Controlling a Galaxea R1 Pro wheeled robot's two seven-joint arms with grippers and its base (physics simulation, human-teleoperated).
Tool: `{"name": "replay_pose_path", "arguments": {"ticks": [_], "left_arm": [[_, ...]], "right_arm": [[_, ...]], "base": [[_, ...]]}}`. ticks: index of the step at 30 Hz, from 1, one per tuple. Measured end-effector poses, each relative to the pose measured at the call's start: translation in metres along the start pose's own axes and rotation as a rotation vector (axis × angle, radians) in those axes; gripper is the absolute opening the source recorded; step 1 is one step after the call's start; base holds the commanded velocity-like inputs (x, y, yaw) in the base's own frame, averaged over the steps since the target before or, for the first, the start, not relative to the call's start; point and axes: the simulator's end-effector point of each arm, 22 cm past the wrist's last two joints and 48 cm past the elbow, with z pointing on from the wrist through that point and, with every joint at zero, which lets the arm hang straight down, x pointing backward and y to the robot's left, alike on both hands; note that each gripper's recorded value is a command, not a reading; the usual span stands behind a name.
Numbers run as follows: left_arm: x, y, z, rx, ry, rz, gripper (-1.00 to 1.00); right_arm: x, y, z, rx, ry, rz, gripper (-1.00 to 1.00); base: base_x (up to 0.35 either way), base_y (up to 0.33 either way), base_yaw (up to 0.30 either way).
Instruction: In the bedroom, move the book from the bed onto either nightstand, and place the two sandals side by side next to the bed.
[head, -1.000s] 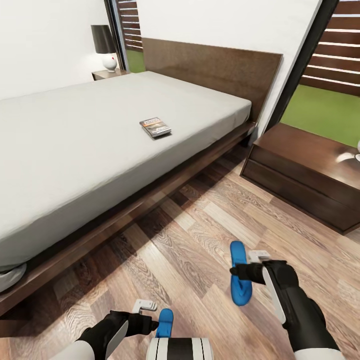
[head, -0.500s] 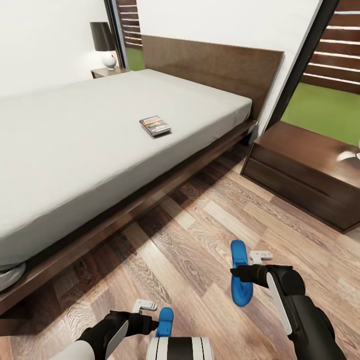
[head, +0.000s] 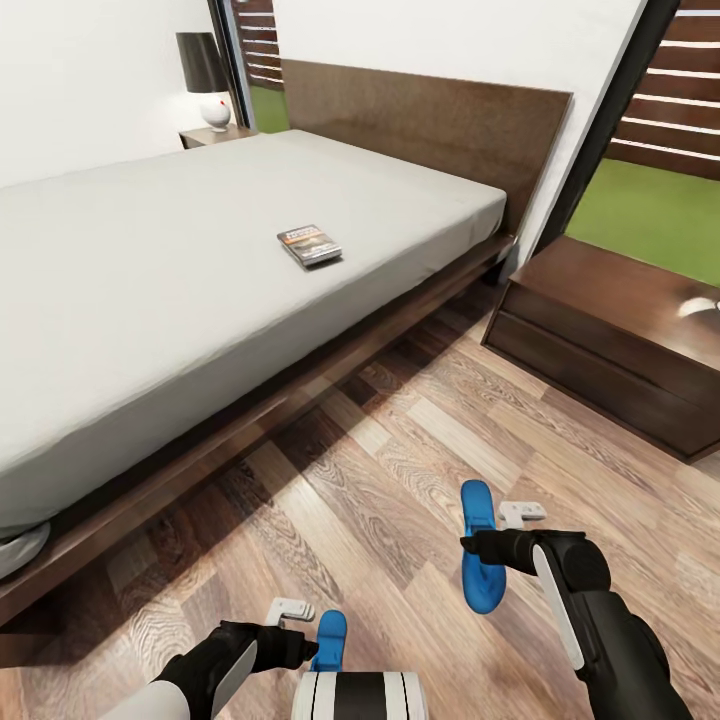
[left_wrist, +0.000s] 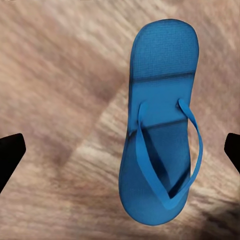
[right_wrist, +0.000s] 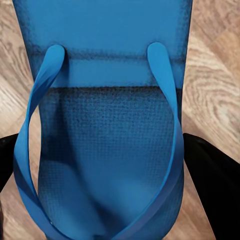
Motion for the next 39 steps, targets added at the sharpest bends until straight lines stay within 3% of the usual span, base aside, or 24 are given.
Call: {"name": "replay_pose_path", "arguments": {"ticks": [39], "left_arm": [[-0.0012,0.0005,-0.0003,0.000,-0.003,0.001,1.00]], "right_arm": [[0.0007,0.0021,0.0003,-0.002,0.002,-0.006,-1.00]], "base": [[0.000,0.000,-0.073]]}}
